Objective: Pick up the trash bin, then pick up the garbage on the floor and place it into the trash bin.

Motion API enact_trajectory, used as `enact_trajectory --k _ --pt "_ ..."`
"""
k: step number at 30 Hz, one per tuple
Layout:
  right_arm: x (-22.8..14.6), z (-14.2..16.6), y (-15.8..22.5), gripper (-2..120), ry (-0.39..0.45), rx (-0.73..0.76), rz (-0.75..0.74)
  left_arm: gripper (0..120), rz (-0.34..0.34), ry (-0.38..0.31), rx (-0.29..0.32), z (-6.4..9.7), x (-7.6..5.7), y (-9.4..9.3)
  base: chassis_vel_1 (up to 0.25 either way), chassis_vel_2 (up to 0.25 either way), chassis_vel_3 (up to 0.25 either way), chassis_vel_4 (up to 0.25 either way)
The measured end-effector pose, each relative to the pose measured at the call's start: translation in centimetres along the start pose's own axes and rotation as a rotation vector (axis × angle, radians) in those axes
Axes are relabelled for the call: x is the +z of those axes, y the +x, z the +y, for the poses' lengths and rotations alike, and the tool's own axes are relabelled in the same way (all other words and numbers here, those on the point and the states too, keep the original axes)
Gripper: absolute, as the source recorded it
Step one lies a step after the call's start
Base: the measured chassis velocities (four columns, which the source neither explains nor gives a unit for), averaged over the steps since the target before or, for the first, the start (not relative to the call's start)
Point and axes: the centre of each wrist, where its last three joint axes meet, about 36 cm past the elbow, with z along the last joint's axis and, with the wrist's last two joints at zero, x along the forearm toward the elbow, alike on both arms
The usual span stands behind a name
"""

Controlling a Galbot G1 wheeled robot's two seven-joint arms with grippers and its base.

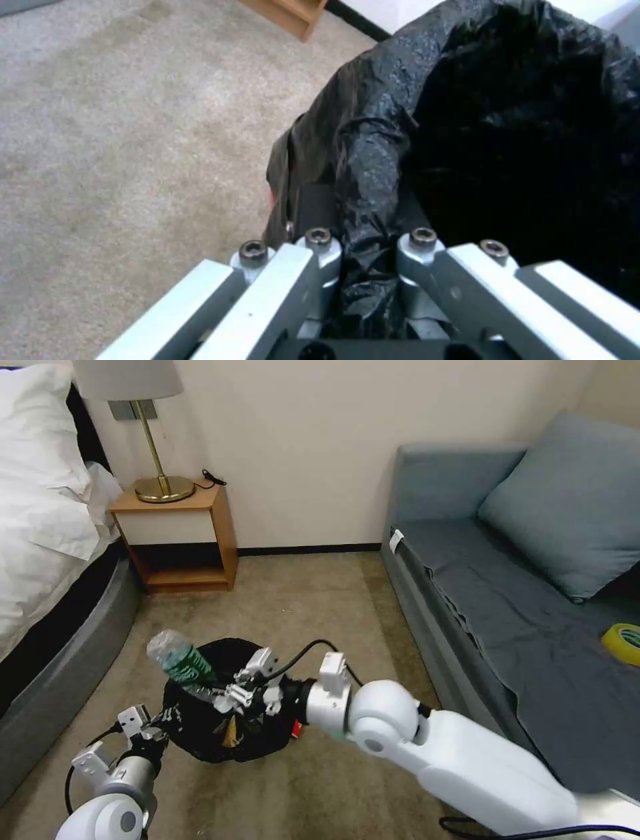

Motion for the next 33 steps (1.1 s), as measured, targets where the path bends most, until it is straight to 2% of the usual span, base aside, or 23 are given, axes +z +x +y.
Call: enact_trajectory --k 6,11,15,16,18,21,25,26,29,33 --pt "2.7 -0.6 -0.9 7 0.029 0.016 0.034 4 -0.007 0.008 0.007 -0.1 -0.2 0.2 0.000 0.000 0.000 0.000" --pt "3.8 -0.8 -0.7 17 0.037 0.029 0.055 4 -0.009 0.007 0.005 0.0 -0.4 0.3 0.000 0.000 0.000 0.000" --pt "4.5 -1.1 -0.5 36 0.044 0.046 0.063 4 -0.010 0.004 0.005 0.0 -0.6 0.3 0.000 0.000 0.000 0.000" --pt "4.5 -1.1 -0.5 36 0.044 0.046 0.063 4 -0.010 0.004 0.005 0.0 -0.6 0.3 0.000 0.000 0.000 0.000" --pt "4.6 -1.3 -0.4 45 0.047 0.055 0.065 4 -0.010 0.004 0.006 0.0 -0.6 0.3 0.000 0.000 0.000 0.000" --pt "4.6 -1.4 -0.2 52 0.048 0.060 0.064 4 -0.010 0.005 0.006 0.0 -0.7 0.4 0.000 0.000 0.000 0.000" --pt "4.3 -1.8 0.7 74 0.056 0.086 0.061 4 -0.011 0.004 0.005 0.1 -0.9 0.4 0.000 0.000 0.000 0.000" --pt "4.3 -1.8 0.7 74 0.056 0.086 0.061 4 -0.011 0.004 0.005 0.1 -0.9 0.4 0.000 0.000 0.000 0.000" --pt "3.7 -1.9 2.5 88 0.087 0.143 0.047 4 -0.011 0.002 0.002 0.2 -1.1 0.4 0.000 0.000 0.000 0.000" --pt "3.6 -1.1 4.3 98 0.133 0.226 0.014 4 -0.014 0.001 -0.001 0.3 -1.3 0.5 0.000 0.000 0.000 0.000"
